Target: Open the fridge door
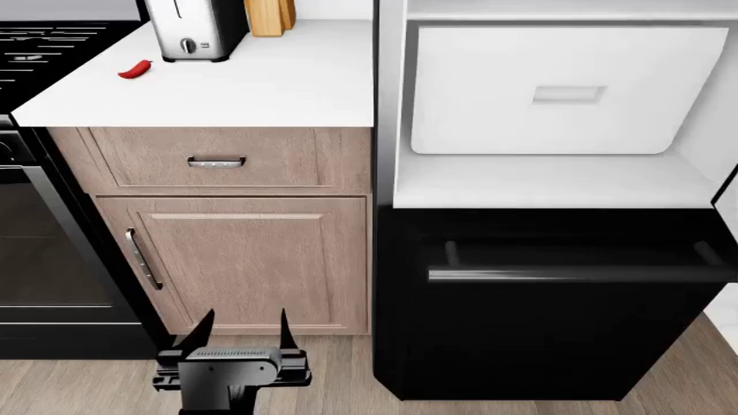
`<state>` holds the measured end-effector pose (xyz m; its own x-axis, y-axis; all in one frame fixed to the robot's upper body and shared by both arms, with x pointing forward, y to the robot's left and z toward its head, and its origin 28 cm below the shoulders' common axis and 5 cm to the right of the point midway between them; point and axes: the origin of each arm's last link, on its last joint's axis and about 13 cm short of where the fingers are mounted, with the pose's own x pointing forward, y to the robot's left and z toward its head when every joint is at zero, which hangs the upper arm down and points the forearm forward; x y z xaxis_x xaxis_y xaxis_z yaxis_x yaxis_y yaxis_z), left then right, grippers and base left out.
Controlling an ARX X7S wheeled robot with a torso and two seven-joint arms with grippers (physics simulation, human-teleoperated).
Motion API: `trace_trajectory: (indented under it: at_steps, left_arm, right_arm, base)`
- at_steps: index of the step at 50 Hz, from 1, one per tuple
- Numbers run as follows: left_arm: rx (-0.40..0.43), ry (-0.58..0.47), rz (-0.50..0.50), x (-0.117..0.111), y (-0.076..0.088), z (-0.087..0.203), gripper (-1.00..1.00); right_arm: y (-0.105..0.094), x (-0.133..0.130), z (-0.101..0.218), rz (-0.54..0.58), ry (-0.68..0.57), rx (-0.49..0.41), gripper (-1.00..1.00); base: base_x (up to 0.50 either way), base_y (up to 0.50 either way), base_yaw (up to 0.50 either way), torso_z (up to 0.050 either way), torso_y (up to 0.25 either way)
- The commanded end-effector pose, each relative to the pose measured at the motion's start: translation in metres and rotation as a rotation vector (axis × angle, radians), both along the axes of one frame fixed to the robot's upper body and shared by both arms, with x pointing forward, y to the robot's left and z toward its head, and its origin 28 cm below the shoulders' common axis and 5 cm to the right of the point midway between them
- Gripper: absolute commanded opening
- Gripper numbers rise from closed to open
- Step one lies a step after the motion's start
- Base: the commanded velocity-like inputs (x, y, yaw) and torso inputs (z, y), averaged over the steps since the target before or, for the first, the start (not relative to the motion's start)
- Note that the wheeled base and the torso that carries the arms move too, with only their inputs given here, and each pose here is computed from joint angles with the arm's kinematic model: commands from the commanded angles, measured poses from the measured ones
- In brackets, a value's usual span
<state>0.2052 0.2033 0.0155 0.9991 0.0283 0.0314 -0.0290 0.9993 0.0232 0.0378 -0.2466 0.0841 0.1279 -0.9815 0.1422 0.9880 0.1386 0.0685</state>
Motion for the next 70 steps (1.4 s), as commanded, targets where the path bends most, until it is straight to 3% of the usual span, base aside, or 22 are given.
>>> trace_trajectory:
  at_steps: [1,5,16,24,29,33,39,45,54,68,69,70]
  left_arm:
    - [0.000,0.001,0.000,0.000,0.000,-0.001,1.00]
    - [-0.001,0.001,0.000,-0.001,0.000,-0.001,1.00]
    - [-0.002,0.001,0.000,0.000,0.000,0.000,1.00]
    - [-0.001,0.001,-0.001,0.000,-0.001,-0.001,1.00]
    - [0.000,0.000,-0.001,0.000,-0.001,-0.001,1.00]
    - [0.000,0.000,0.000,0.000,-0.001,-0.001,1.00]
    - [-0.001,0.000,0.000,-0.001,-0.001,-0.001,1.00]
    - [-0.001,0.001,0.000,-0.001,-0.001,-0.001,1.00]
    - [0.001,0.001,0.000,-0.001,-0.001,-0.001,1.00]
    - [0.005,0.000,0.001,0.000,-0.001,0.000,1.00]
    - [0.005,0.000,0.001,0.000,-0.001,0.000,1.00]
    - [0.005,0.001,0.000,0.000,-0.001,0.000,1.00]
  right_arm:
    - [-0.021,-0.009,0.006,-0.003,0.036,-0.004,1.00]
    - [-0.030,-0.013,0.001,-0.014,0.036,0.028,1.00]
    - [-0.046,-0.006,0.015,0.028,0.083,-0.006,1.00]
    - [-0.055,-0.019,0.013,-0.064,0.097,0.006,1.00]
    - [-0.049,-0.003,0.017,-0.073,0.114,0.007,1.00]
    - [-0.061,-0.023,0.017,-0.159,0.115,0.015,1.00]
    - [-0.050,-0.019,0.016,-0.214,0.124,0.026,1.00]
    - [-0.052,-0.018,0.025,-0.246,0.146,0.019,1.00]
    - [-0.065,-0.049,0.025,-0.365,0.142,0.035,1.00]
    - [-0.065,-0.050,0.027,-0.499,0.132,0.079,1.00]
    - [-0.092,-0.093,0.040,-0.531,0.080,0.006,1.00]
    - [-0.107,-0.122,0.032,-0.535,0.097,0.033,1.00]
  base:
    - [0.00,0.00,0.00,0.000,0.000]
    - [0.00,0.00,0.00,0.000,0.000]
    - [0.00,0.00,0.00,0.000,0.000]
    - [0.00,0.00,0.00,0.000,0.000]
    - [0.00,0.00,0.00,0.000,0.000]
    - [0.00,0.00,0.00,0.000,0.000]
    - [0.00,0.00,0.00,0.000,0.000]
    - [0.00,0.00,0.00,0.000,0.000]
    - [0.00,0.00,0.00,0.000,0.000]
    - [0.00,0.00,0.00,0.000,0.000]
    - [0.00,0.00,0.00,0.000,0.000]
    - [0.00,0.00,0.00,0.000,0.000]
